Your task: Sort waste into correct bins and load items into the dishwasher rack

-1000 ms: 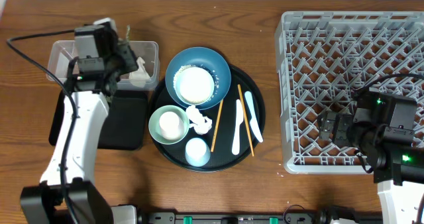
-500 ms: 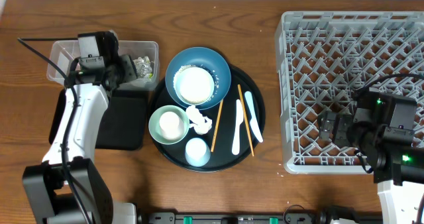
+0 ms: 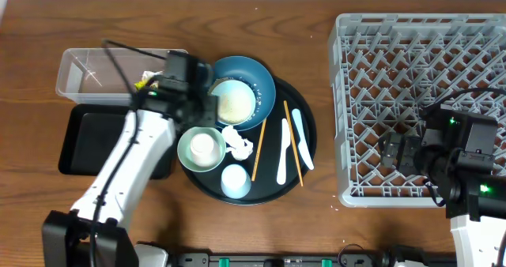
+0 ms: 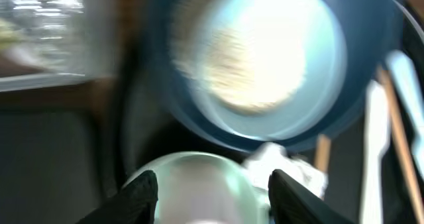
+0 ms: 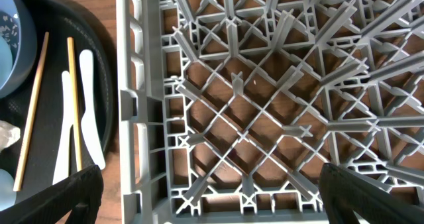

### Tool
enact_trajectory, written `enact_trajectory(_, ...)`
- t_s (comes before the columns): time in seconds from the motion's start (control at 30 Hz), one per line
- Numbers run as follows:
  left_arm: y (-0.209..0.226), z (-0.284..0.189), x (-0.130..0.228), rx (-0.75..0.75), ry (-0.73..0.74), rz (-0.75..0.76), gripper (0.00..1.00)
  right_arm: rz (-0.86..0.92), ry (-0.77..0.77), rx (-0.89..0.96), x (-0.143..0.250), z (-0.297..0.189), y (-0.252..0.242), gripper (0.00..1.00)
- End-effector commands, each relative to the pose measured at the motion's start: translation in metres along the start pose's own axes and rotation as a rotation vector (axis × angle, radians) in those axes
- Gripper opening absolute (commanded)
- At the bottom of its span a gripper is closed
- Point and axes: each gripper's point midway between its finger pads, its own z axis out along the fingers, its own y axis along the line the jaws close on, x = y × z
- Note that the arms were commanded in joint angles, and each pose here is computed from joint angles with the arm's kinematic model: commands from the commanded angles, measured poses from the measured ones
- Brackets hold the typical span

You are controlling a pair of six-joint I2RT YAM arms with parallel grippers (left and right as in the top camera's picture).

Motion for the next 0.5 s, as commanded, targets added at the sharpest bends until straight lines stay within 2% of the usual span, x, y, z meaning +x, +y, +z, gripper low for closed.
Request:
enact_trajectory(0.0, -0.022, 0.006, 0.008, 0.013, 0.026, 0.079, 0.57, 0.003, -0.013, -0.015, -0.005, -0.004, 0.005, 0.99)
enact_trajectory(0.47, -0.026, 0.067, 0.042, -0.029, 0.198, 0.125, 0.57, 0.003, -0.01, -0.015, -0.004, -0.004, 0.005, 0.99)
